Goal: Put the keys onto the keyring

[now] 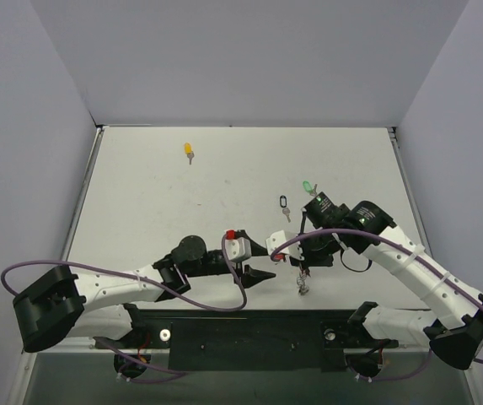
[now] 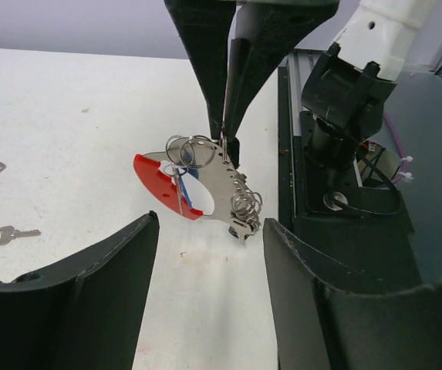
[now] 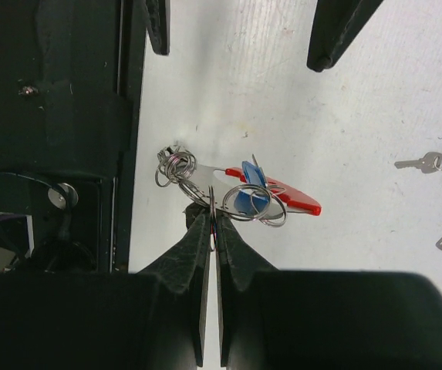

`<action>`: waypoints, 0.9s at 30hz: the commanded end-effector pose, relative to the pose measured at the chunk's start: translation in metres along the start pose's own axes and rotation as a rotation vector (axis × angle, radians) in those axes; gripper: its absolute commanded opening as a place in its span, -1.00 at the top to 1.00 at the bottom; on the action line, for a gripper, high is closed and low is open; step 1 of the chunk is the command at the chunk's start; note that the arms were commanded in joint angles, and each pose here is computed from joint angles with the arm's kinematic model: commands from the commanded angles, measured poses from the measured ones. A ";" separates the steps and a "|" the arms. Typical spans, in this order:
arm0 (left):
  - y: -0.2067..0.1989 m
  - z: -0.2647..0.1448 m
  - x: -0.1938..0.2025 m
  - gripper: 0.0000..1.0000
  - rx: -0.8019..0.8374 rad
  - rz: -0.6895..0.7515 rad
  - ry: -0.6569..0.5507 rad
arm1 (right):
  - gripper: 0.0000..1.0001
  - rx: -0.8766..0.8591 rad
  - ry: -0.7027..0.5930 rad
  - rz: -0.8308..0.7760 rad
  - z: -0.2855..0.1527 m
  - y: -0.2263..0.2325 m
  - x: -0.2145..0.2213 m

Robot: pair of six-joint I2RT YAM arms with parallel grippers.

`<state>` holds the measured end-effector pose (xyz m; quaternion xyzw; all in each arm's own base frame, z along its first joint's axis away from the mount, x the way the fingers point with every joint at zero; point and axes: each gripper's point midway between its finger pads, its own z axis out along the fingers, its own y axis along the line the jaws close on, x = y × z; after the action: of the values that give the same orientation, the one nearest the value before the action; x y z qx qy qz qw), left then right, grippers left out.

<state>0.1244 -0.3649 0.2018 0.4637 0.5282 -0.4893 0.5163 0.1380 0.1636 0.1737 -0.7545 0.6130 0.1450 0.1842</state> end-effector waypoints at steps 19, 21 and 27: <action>0.003 0.045 -0.038 0.09 -0.061 0.088 -0.232 | 1.00 0.005 -0.037 0.090 -0.008 -0.006 -0.005; 0.004 0.048 -0.038 0.08 -0.067 0.086 -0.242 | 1.00 0.007 -0.040 0.091 -0.008 -0.007 -0.005; 0.003 0.054 -0.038 0.08 -0.057 0.069 -0.264 | 1.00 0.009 -0.066 0.115 -0.008 -0.008 -0.009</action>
<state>0.1342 -0.4090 0.2007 0.4296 0.4961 -0.4850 0.5780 0.1438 0.1620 0.1751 -0.7241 0.6463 0.1573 0.1822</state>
